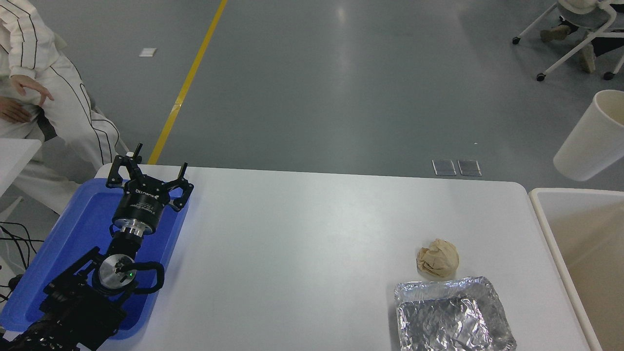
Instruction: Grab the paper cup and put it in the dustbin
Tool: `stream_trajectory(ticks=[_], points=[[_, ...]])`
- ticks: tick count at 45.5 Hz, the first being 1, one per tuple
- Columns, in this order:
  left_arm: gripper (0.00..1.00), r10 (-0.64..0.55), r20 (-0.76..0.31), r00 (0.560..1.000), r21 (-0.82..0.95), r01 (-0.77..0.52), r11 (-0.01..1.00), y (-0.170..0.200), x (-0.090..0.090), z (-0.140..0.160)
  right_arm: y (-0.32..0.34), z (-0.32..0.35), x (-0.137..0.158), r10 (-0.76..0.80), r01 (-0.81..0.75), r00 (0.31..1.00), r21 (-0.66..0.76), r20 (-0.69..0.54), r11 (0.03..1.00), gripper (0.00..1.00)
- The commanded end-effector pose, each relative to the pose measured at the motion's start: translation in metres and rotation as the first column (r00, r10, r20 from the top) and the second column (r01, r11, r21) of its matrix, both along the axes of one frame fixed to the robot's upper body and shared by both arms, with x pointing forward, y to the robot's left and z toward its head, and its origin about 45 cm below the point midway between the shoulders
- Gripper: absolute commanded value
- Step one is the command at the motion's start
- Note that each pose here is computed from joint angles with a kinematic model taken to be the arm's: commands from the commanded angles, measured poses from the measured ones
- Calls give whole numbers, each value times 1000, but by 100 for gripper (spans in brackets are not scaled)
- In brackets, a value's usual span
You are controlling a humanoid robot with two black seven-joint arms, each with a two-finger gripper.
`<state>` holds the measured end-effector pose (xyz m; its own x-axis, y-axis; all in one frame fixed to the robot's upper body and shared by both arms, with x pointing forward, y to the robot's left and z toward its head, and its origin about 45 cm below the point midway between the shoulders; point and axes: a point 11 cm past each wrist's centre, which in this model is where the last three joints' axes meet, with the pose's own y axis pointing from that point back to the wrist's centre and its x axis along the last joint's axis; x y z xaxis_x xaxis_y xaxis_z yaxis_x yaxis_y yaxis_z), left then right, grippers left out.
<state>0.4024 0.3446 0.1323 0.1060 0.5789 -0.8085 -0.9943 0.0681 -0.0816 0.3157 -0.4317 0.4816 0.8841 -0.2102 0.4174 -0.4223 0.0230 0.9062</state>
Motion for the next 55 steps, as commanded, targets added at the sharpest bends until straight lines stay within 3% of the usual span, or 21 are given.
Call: stream_trajectory(ticks=[1,35,55], points=[[100,1,-1,1000,0,-1,1000,0,0,0,-42,-13,-14,-63,63,998,-15,-9,998,0],[100,0,0,1000,0,0,1000,0,0,0,-165,-47,-55,-344,344,939,-48,22,938,0],[100,1,-1,1000,0,-1,1000,0,0,0,-209,-97,-39,-419,419,908,-103,25,902,0]])
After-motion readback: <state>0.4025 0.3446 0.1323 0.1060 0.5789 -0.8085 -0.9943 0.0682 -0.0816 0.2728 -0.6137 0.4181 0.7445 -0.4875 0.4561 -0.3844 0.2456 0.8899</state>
